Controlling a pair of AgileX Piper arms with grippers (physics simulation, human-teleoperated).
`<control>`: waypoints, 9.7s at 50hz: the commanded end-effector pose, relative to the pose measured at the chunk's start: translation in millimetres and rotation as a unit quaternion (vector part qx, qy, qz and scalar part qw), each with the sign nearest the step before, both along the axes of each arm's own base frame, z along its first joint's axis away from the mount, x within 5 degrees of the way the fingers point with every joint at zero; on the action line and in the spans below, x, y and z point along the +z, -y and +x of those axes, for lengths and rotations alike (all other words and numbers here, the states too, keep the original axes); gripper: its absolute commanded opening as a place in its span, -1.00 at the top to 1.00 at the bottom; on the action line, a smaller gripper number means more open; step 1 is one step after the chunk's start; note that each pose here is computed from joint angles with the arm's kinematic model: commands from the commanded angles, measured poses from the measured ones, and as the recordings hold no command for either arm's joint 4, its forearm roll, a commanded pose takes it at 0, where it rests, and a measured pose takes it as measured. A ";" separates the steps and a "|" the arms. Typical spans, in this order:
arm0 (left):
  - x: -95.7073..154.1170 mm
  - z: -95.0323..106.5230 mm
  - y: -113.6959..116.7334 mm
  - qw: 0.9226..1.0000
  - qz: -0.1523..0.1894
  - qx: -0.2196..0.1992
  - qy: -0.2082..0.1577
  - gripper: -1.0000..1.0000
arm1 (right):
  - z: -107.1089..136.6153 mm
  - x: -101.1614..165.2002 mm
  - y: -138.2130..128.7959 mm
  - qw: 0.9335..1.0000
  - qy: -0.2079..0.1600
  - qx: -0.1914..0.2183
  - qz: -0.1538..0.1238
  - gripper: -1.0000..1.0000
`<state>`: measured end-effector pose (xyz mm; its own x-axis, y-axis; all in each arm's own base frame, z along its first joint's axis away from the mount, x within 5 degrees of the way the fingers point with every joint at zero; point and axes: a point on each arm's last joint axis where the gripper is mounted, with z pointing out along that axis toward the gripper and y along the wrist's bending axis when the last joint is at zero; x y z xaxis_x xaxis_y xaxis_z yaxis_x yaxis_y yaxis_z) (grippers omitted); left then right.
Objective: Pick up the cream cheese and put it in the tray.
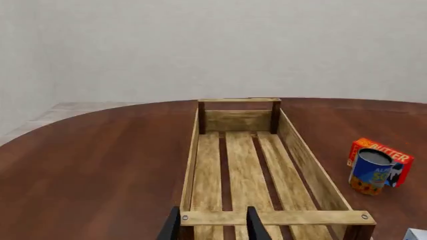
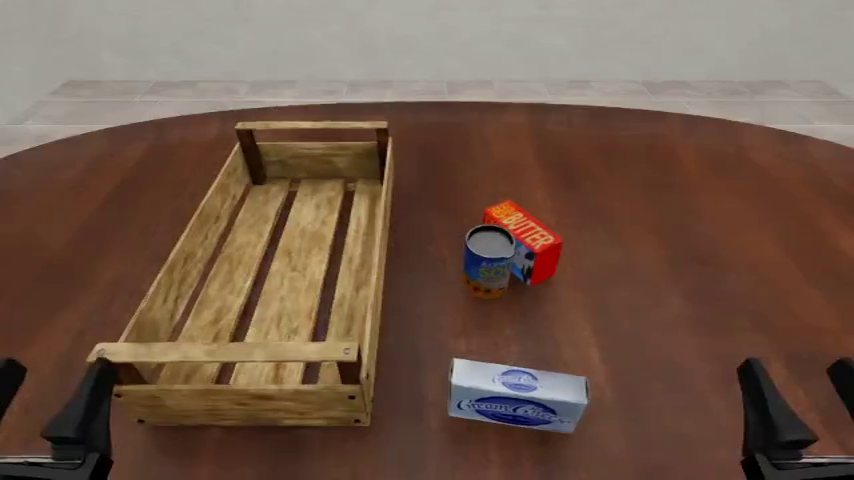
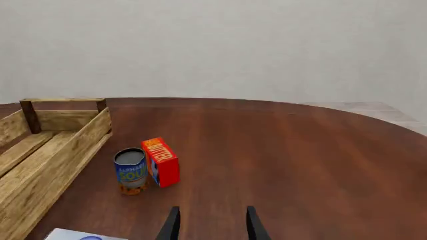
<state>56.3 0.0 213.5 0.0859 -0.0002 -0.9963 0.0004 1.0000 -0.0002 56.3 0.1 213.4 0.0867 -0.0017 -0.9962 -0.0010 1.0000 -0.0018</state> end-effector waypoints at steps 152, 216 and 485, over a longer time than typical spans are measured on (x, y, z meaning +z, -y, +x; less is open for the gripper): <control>-4.2 7.3 5.8 0.997 0.047 -0.043 -0.034 -1.00 | 97.2 103.6 -89.7 0.781 -0.255 0.340 -0.457 -1.00; -4.5 10.1 6.4 0.998 0.030 -0.047 -0.041 -1.00 | 142.7 23.7 -131.0 0.681 -0.318 0.407 -0.520 -1.00; -5.1 5.7 7.2 0.997 0.045 -0.056 -0.036 -1.00 | 215.9 122.5 -361.8 0.850 -0.295 0.418 -0.123 1.00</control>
<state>63.3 -7.3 208.4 0.0139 0.0825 -0.9965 0.1138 0.9900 0.0836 262.2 354.0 342.3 -0.3576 -0.4013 -0.8433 -0.7872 0.6154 0.0410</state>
